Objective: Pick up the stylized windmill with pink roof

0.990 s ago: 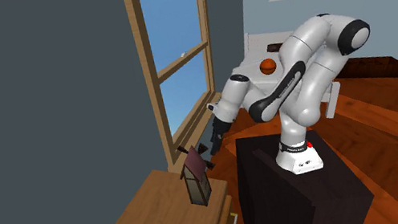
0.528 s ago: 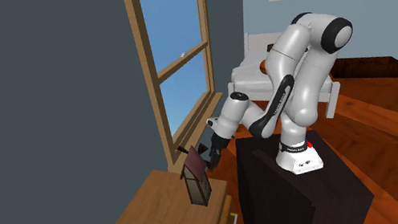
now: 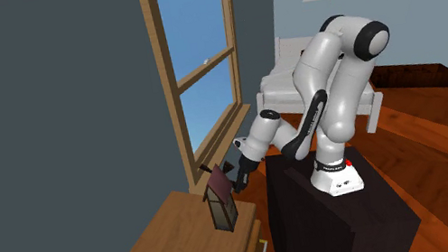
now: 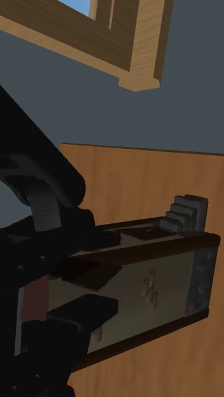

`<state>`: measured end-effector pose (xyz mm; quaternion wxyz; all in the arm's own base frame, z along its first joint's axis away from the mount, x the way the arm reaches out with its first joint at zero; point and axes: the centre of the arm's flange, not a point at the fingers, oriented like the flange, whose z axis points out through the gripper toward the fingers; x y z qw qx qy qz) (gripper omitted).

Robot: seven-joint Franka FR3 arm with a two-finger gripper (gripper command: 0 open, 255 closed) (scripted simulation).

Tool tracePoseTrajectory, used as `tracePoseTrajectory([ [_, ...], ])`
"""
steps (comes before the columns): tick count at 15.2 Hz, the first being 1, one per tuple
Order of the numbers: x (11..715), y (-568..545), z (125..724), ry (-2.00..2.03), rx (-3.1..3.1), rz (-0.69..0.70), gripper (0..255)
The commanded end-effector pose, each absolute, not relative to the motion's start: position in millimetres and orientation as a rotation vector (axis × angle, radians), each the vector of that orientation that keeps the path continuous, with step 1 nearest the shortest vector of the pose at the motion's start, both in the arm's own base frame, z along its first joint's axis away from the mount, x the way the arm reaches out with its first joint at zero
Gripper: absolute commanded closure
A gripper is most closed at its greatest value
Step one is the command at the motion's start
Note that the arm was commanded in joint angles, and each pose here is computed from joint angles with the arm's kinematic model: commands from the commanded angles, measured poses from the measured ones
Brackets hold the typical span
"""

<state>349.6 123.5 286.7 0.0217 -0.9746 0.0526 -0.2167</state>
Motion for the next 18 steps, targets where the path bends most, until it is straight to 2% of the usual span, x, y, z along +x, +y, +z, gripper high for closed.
tracePoseTrajectory([
  [1, 349, 123, 286, 0.163, -3.02, -0.672, 255],
  [8, 350, 124, 286, 0.163, -3.02, -0.672, 255],
  [18, 350, 124, 339, 0.163, -3.02, -0.672, 255],
])
